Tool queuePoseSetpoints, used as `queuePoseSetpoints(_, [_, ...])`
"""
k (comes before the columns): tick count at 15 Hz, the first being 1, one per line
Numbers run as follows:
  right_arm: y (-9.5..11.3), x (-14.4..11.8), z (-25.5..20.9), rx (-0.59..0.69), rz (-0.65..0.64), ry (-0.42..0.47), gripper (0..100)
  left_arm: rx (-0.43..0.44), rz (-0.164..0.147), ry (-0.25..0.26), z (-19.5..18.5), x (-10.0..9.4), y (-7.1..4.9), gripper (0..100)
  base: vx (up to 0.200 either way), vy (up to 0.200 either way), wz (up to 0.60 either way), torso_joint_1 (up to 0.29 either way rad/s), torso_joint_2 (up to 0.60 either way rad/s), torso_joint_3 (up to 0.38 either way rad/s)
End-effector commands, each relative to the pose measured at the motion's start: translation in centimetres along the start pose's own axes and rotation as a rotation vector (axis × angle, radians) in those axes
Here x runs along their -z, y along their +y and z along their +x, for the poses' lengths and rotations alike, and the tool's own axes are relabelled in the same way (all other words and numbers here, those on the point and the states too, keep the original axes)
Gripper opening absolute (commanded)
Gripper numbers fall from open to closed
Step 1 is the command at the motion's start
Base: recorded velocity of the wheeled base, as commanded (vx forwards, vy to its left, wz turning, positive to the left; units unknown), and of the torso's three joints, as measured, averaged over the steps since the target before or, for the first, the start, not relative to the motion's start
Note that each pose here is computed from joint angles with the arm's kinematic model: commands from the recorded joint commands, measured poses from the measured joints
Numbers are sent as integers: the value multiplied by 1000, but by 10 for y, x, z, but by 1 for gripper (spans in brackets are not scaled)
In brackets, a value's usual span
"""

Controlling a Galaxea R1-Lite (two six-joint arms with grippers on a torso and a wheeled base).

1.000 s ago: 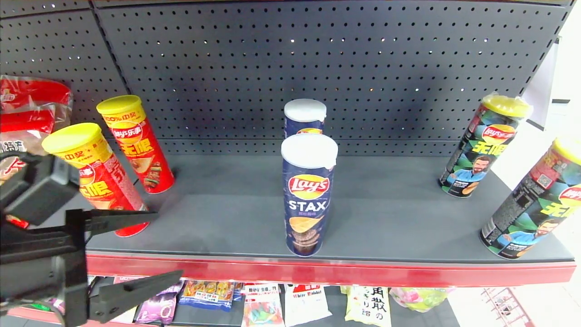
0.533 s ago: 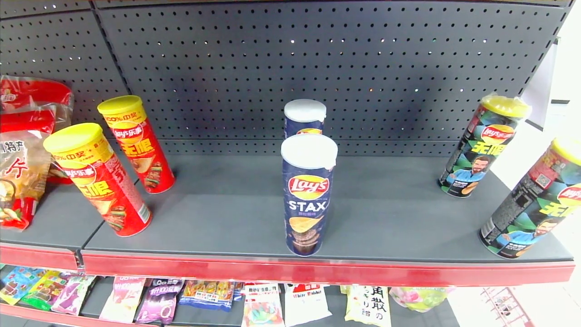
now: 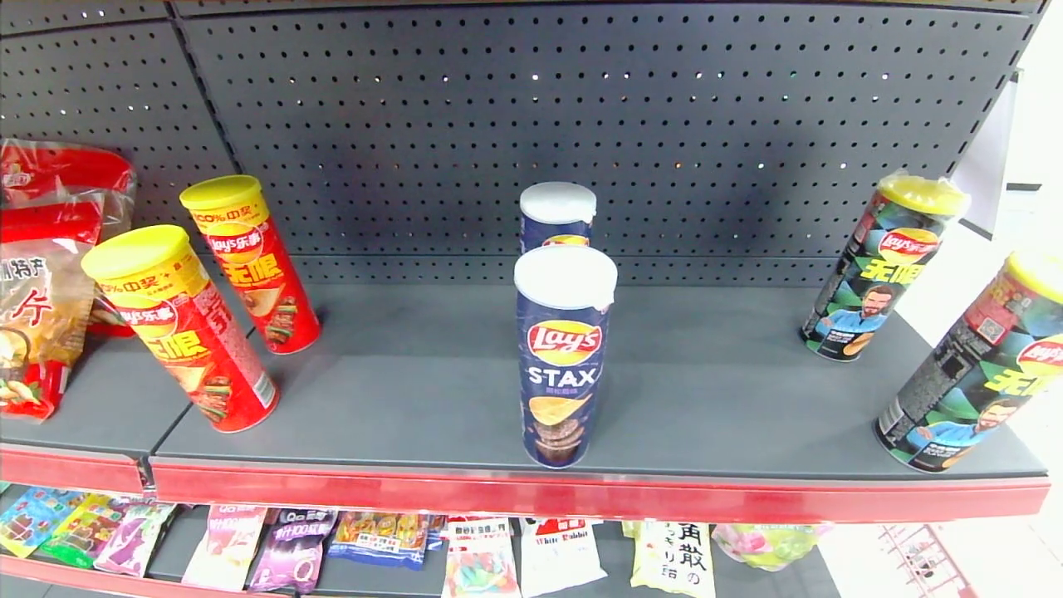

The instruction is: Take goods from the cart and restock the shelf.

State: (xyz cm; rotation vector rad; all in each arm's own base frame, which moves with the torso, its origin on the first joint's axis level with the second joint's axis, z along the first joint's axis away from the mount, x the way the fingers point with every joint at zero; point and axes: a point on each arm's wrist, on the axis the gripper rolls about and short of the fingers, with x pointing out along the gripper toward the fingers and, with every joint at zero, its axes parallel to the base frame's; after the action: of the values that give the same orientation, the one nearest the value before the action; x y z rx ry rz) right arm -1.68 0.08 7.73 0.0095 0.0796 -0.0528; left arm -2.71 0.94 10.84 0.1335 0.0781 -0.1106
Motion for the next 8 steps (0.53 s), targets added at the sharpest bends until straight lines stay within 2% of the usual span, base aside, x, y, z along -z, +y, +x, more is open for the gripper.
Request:
queuePoseSetpoints(1, [0, 0, 0, 0, -2, 2, 100, -57, 12, 65, 7, 19, -2, 100, 0, 0, 0, 0, 0, 0])
queuePoseSetpoints(3, [0, 0, 0, -10, -10, -2, 100, -72, -10, 31, 9, 20, -2, 100, 0, 0, 0, 0, 0, 0])
queuePoseSetpoints(4, [-1, 1, -2, -33, -6, -31, 100, -58, -108, 27, 10, 22, -2, 100, 0, 0, 0, 0, 0, 0])
queuePoseSetpoints(5, [-1, 2, -6, -51, -11, -78, 100, -2, -107, 14, 11, 23, -4, 100, 0, 0, 0, 0, 0, 0])
queuePoseSetpoints(7, [-1, 2, -6, -56, -17, -80, 100, 169, -101, -73, 14, 23, -8, 100, 0, 0, 0, 0, 0, 0])
queuePoseSetpoints(8, [-1, 2, -6, -60, -31, -82, 100, 160, -101, -68, 14, 23, -8, 100, 0, 0, 0, 0, 0, 0])
